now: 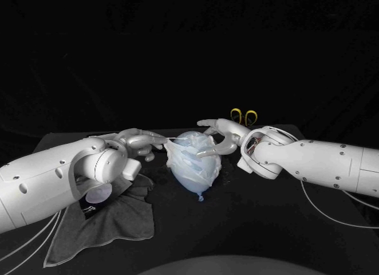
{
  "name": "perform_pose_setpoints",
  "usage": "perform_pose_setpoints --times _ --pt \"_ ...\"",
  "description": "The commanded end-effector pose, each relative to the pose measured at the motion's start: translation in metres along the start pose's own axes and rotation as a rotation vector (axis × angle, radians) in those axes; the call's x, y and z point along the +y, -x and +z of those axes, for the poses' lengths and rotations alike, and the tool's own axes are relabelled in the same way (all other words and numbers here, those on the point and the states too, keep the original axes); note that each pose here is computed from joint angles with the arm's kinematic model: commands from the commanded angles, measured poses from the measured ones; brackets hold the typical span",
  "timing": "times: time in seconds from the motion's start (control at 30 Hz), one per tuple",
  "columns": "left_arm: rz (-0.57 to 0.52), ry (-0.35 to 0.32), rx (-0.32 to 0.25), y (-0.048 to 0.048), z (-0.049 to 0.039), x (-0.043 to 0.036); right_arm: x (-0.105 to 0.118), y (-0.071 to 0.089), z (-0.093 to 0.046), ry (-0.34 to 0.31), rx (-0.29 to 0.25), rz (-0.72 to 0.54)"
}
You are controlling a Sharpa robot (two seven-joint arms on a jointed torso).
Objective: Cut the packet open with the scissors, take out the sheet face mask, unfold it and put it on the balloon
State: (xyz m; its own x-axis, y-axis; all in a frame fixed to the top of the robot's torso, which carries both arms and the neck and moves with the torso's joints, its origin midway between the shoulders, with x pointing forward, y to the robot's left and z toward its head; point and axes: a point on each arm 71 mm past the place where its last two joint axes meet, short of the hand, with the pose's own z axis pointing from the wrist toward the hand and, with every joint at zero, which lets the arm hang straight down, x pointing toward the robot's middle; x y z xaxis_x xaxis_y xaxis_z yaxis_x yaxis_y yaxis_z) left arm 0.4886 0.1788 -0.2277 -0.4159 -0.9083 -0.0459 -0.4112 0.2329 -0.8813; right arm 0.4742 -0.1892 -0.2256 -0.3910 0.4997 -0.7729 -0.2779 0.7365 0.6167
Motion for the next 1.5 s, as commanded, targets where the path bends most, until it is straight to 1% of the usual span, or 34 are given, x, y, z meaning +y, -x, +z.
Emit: perform_pose_setpoints --times 0.03,0.27,0.37,0.5,0.57,0.67,0.73,0.8,1.0,1.07,1.13,1.17,1.2,1.23,1.3,1.4,1.5 --pt "-0.018 -0.003 -0.013 0.0033 -0.0008 -0.0014 -0.003 -0.005 -0.001 -0.016 0.031 -0.017" --pt "0.068 0.055 0.075 0.0003 -0.0041 0.0041 -0.003 -0.005 -0.001 -0.015 0.029 -0.017" --pt "0.102 0.062 0.102 -0.0016 -0.0049 0.0049 -0.003 -0.005 -0.001 -0.014 0.029 -0.017" --pt "0.13 0.065 0.121 -0.0036 -0.0052 0.0051 -0.003 -0.006 -0.001 -0.013 0.029 -0.017" --pt "0.14 0.063 0.124 -0.004 -0.0052 0.005 -0.003 -0.006 -0.001 -0.012 0.029 -0.016" --pt "0.15 0.051 0.114 -0.0028 -0.0047 0.0043 -0.003 -0.006 -0.002 -0.01 0.03 -0.015" --pt "0.151 0.038 0.098 -0.0011 -0.0043 0.0033 -0.002 -0.006 -0.002 -0.008 0.031 -0.014" --pt "0.148 0.009 0.076 0.0005 -0.0039 0.0012 -0.002 -0.006 -0.002 -0.007 0.033 -0.013" --pt "0.139 -0.143 -0.004 0.0037 -0.0035 -0.0112 -0.002 -0.007 -0.003 -0.005 0.038 -0.01" --pt "0.153 -0.201 -0.023 0.0047 -0.0036 -0.0193 -0.002 -0.007 -0.004 -0.006 0.039 -0.009" --pt "0.181 -0.249 -0.031 0.0052 -0.0036 -0.0284 -0.002 -0.007 -0.004 -0.006 0.04 -0.009" --pt "0.192 -0.263 -0.032 0.0053 -0.0038 -0.0313 -0.002 -0.007 -0.004 -0.006 0.04 -0.009" --pt "0.214 -0.287 -0.032 0.0052 -0.0043 -0.0364 -0.002 -0.007 -0.004 -0.005 0.041 -0.009" --pt "0.255 -0.321 -0.029 0.004 -0.005 -0.0441 -0.002 -0.007 -0.004 -0.005 0.041 -0.009" --pt "0.339 -0.366 -0.011 -0.0002 -0.0062 -0.053 -0.002 -0.007 -0.004 -0.005 0.041 -0.008" --pt "0.455 -0.413 0.019 -0.0083 -0.0075 -0.0613 -0.002 -0.008 -0.004 -0.006 0.041 -0.008" --pt "0.571 -0.447 0.058 -0.0199 -0.0069 -0.0678 -0.002 -0.008 -0.003 -0.005 0.041 -0.008"
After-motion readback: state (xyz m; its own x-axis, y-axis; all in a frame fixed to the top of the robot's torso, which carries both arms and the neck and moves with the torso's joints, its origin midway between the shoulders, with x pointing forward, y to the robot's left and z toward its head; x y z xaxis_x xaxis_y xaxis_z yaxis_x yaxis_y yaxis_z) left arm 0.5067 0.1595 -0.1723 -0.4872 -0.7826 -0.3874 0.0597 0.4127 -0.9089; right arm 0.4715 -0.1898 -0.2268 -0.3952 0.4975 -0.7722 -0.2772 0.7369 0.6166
